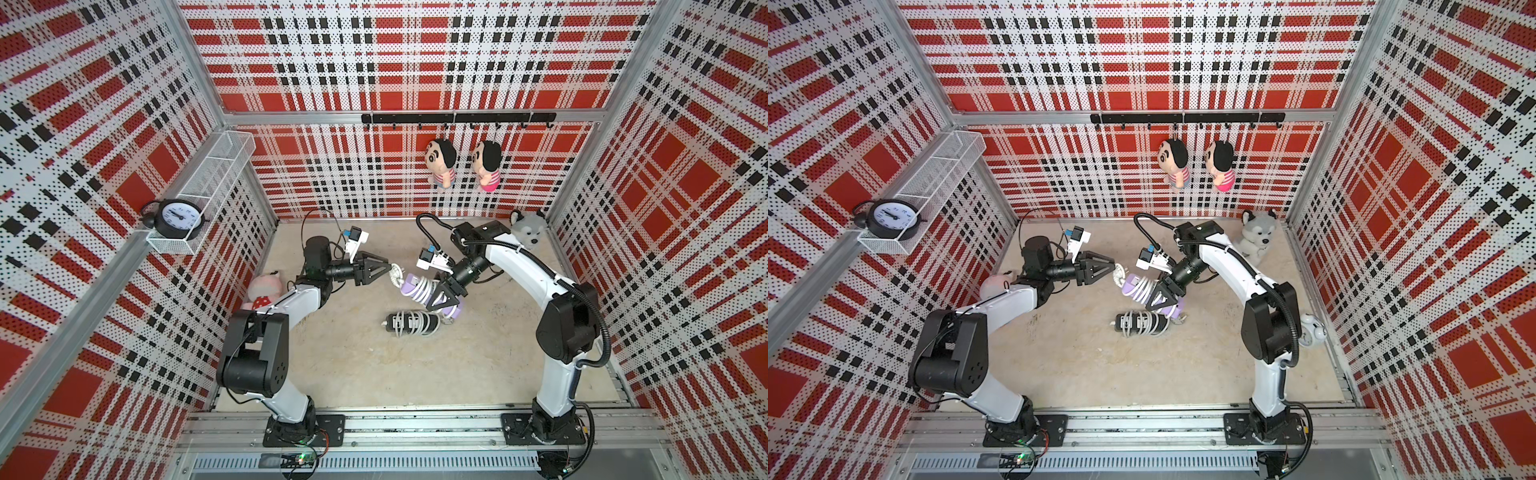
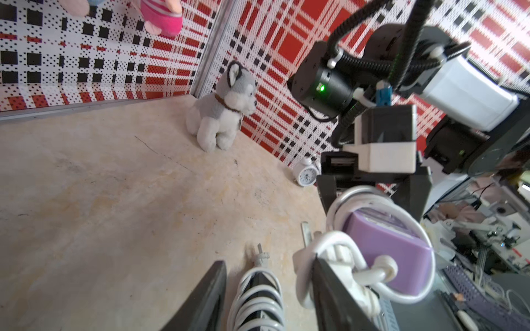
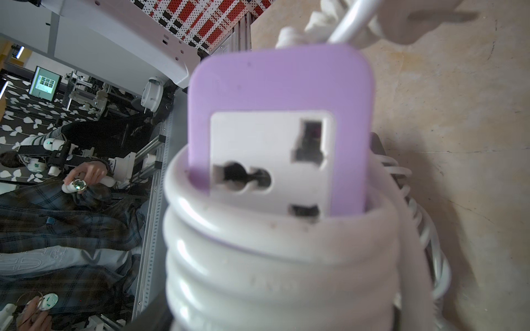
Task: Unwrap the cord wrapped around the power strip
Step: Unwrap the power cord from the power strip.
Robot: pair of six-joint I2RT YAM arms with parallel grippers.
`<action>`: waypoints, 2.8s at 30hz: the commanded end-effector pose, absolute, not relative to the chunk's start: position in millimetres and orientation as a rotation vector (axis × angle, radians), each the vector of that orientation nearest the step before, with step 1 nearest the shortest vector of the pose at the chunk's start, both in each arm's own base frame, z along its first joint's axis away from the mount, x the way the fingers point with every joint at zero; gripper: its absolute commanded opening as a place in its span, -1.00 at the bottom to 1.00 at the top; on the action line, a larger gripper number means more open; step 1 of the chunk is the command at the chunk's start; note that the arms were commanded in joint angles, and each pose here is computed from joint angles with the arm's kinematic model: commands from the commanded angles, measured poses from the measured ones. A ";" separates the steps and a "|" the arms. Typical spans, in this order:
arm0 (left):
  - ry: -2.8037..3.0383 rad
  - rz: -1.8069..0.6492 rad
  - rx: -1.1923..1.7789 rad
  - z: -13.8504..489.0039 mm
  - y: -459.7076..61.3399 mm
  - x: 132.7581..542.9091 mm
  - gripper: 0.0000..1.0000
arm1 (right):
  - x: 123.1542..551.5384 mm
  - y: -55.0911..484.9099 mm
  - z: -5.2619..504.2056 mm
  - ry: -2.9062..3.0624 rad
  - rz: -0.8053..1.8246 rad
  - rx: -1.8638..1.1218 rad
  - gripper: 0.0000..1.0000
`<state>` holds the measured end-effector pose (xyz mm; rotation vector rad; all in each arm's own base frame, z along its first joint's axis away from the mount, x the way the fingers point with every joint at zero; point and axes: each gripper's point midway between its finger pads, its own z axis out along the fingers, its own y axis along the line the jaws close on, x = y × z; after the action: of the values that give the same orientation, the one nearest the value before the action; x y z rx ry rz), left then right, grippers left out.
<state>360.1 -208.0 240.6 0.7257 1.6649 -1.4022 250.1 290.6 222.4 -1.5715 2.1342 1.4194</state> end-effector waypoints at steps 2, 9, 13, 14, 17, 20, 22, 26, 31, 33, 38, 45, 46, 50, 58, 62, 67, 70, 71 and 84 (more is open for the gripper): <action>1.415 -1.459 0.704 306.0 -202.3 338.9 -0.22 | 230.9 307.3 258.6 1.877 1.545 -1.618 -0.90; 1.341 -1.645 0.701 312.9 -204.9 324.9 -0.82 | 235.1 307.9 252.2 1.924 1.516 -1.610 -0.93; 1.328 -1.641 0.706 314.4 -207.8 326.6 -0.83 | 237.6 307.6 248.9 1.946 1.490 -1.602 -0.94; 1.326 -1.632 0.695 315.2 -204.2 328.9 -0.83 | 238.9 307.4 249.2 1.951 1.473 -1.600 -0.94; 1.323 -1.578 0.621 321.6 -182.3 340.3 -0.80 | 250.5 303.5 243.9 2.013 1.380 -1.567 -0.94; 1.394 -1.408 0.388 320.4 -141.9 379.2 -0.72 | 279.0 290.6 230.9 2.133 1.194 -1.447 -0.94; 1.651 -1.070 0.262 287.3 -124.1 424.0 -0.68 | 280.0 283.8 233.0 2.129 1.174 -1.438 -0.94; 1.676 -0.851 0.330 300.2 -131.2 422.6 0.31 | 267.2 283.2 252.7 2.027 1.311 -1.435 -0.94; 1.738 -0.829 0.409 288.6 -142.9 408.6 0.74 | 251.8 283.7 260.5 1.974 1.469 -1.482 -0.93; 1.800 -0.754 0.461 281.4 -151.8 402.9 0.76 | 251.2 284.4 259.0 1.965 1.491 -1.485 -0.93; 1.804 -0.823 0.571 286.5 -168.9 380.4 0.45 | 246.6 284.2 260.9 1.944 1.516 -1.501 -0.93; 1.707 -0.964 0.637 313.4 -174.9 355.1 0.46 | 249.8 283.8 251.9 1.989 1.497 -1.489 -0.93; 1.686 -0.987 0.638 319.1 -172.5 351.3 0.56 | 251.0 284.2 250.2 1.995 1.494 -1.487 -0.93; 1.667 -1.018 0.694 326.0 -177.3 337.9 0.69 | 252.4 285.3 247.7 2.002 1.511 -1.488 -0.93; 1.778 -0.996 0.779 297.2 -194.1 341.8 0.66 | 250.6 289.2 250.2 1.989 1.532 -1.501 -0.93; 1.797 -1.011 0.794 289.5 -198.9 341.0 0.44 | 249.7 289.3 252.1 1.983 1.533 -1.501 -0.93; 1.816 -1.030 0.821 280.9 -206.6 339.0 0.29 | 250.0 289.4 250.9 1.990 1.533 -1.500 -0.93; 1.816 -1.047 0.831 279.8 -209.2 337.0 0.24 | 250.7 289.6 250.8 1.988 1.531 -1.501 -0.93; 1.813 -1.055 0.835 280.1 -209.8 335.9 0.26 | 250.4 289.7 250.6 1.988 1.532 -1.502 -0.93; 1.878 -0.904 0.649 291.7 -189.0 356.1 0.62 | 293.5 291.7 236.4 2.125 1.273 -1.356 -0.92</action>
<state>340.3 -203.2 274.7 0.7736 1.8559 -1.0218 267.9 283.8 222.3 -1.4416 2.1759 1.3960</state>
